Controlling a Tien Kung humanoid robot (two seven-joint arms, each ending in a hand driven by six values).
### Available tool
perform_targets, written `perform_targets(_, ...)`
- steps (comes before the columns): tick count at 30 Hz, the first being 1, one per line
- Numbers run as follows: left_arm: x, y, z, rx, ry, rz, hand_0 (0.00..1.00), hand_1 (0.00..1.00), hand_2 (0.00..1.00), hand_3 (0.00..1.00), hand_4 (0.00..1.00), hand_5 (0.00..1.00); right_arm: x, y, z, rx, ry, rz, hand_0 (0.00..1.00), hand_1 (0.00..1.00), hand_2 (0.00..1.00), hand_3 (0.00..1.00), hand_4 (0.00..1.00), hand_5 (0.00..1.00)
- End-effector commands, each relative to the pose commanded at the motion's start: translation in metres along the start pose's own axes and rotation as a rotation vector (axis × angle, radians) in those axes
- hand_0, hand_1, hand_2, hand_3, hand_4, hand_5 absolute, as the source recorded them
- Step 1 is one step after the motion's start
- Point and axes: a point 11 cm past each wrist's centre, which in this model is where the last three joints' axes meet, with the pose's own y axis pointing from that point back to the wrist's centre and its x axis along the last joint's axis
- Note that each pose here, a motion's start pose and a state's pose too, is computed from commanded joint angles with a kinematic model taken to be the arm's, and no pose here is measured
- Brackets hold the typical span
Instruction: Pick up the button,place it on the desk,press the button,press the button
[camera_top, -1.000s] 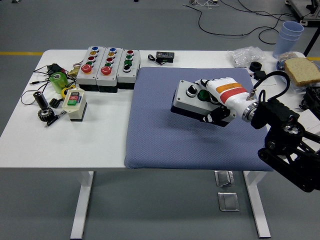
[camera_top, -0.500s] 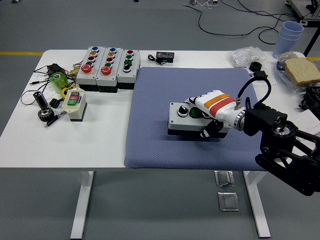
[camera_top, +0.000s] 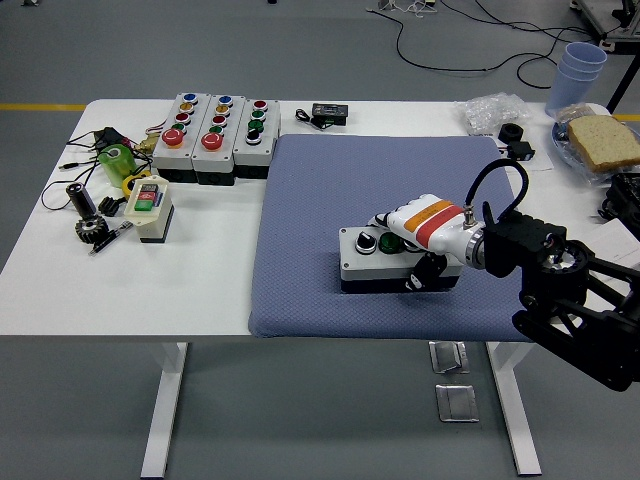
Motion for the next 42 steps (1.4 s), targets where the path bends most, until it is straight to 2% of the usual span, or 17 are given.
perform_targets(3, -0.0004, -0.0001, -0.0003, 0.000, -0.002, 0.000, 0.645, 0.607, 0.602, 0.564, 0.311, 0.860, -0.0035, -0.0005, 0.0023, -0.016, -0.008, -0.014, 0.203, 0.097, 0.332, 0.443, 0.602, 0.036)
perform_targets(4, -0.0005, -0.0001, -0.0004, 0.000, -0.002, -0.001, 0.645, 0.608, 0.602, 0.564, 0.311, 0.861, -0.0052, -0.0004, 0.0031, -0.022, -0.012, -0.023, 0.258, 0.140, 0.362, 0.444, 0.624, 0.039)
perform_targets(9, -0.0006, 0.0000, -0.0001, -0.001, 0.001, -0.001, 0.645, 0.608, 0.602, 0.564, 0.311, 0.861, -0.0078, 0.0001, 0.0041, -0.037, -0.018, -0.039, 0.258, 0.140, 0.362, 0.444, 0.624, 0.039)
perform_targets(10, -0.0005, 0.0000, 0.0000, -0.001, 0.001, -0.001, 0.645, 0.608, 0.605, 0.566, 0.311, 0.862, -0.0079, 0.0002, 0.0042, -0.039, -0.018, -0.041, 0.320, 0.167, 0.386, 0.475, 0.719, 0.122)
perform_targets(15, 0.0012, 0.0002, 0.0016, -0.005, 0.004, 0.001, 0.645, 0.608, 0.605, 0.566, 0.311, 0.862, -0.0071, 0.0012, 0.0061, -0.050, 0.016, -0.053, 0.320, 0.167, 0.386, 0.475, 0.719, 0.122)
perform_targets(16, 0.0016, 0.0003, 0.0019, -0.005, 0.005, 0.001, 0.645, 0.608, 0.602, 0.566, 0.311, 0.862, -0.0067, 0.0013, 0.0063, -0.050, 0.022, -0.053, 0.499, 0.347, 0.491, 0.536, 0.840, 0.177)
perform_targets(21, 0.0030, 0.0006, 0.0036, -0.008, 0.008, 0.003, 0.645, 0.608, 0.602, 0.566, 0.311, 0.862, -0.0042, 0.0015, 0.0070, -0.045, 0.046, -0.043, 0.499, 0.347, 0.491, 0.536, 0.840, 0.177)
perform_targets(22, 0.0030, 0.0006, 0.0038, -0.009, 0.009, 0.003, 0.645, 0.608, 0.603, 0.566, 0.310, 0.862, -0.0040, 0.0017, 0.0071, -0.046, 0.049, -0.042, 0.681, 0.499, 0.603, 0.583, 0.858, 0.155)
perform_targets(27, 0.0031, 0.0007, 0.0044, -0.011, 0.010, 0.003, 0.645, 0.608, 0.603, 0.566, 0.310, 0.862, -0.0064, 0.0024, 0.0079, -0.060, 0.047, -0.071, 0.681, 0.499, 0.603, 0.583, 0.858, 0.155)
perform_targets(28, 0.0031, 0.0007, 0.0044, -0.011, 0.010, 0.003, 0.645, 0.608, 0.604, 0.565, 0.311, 0.863, -0.0069, 0.0024, 0.0079, -0.062, 0.046, -0.077, 0.858, 0.698, 0.761, 0.803, 0.901, 0.169)
perform_targets(33, 0.0028, 0.0007, 0.0046, -0.011, 0.007, 0.003, 0.645, 0.608, 0.604, 0.565, 0.311, 0.863, -0.0087, 0.0024, 0.0073, -0.072, 0.033, -0.096, 0.858, 0.698, 0.761, 0.803, 0.901, 0.169)
perform_targets(34, 0.0028, 0.0007, 0.0046, -0.010, 0.007, 0.003, 0.645, 0.609, 0.602, 0.566, 0.310, 0.862, -0.0088, 0.0026, 0.0074, -0.074, 0.032, -0.098, 0.910, 0.796, 0.876, 0.927, 0.919, 0.182)
perform_targets(39, 0.0032, 0.0007, 0.0046, -0.011, 0.007, 0.004, 0.645, 0.609, 0.602, 0.566, 0.310, 0.862, -0.0106, 0.0043, 0.0092, -0.095, 0.013, -0.124, 0.910, 0.796, 0.876, 0.927, 0.919, 0.182)
perform_targets(40, 0.0031, 0.0007, 0.0046, -0.011, 0.007, 0.004, 0.645, 0.608, 0.602, 0.567, 0.310, 0.861, -0.0107, 0.0045, 0.0091, -0.095, 0.010, -0.124, 0.921, 0.820, 0.965, 0.998, 0.941, 0.211)
perform_targets(42, 0.0028, 0.0007, 0.0044, -0.011, 0.010, 0.003, 0.645, 0.608, 0.602, 0.567, 0.310, 0.861, -0.0100, 0.0047, 0.0084, -0.095, 0.000, -0.117, 0.921, 0.820, 0.965, 0.998, 0.941, 0.211)
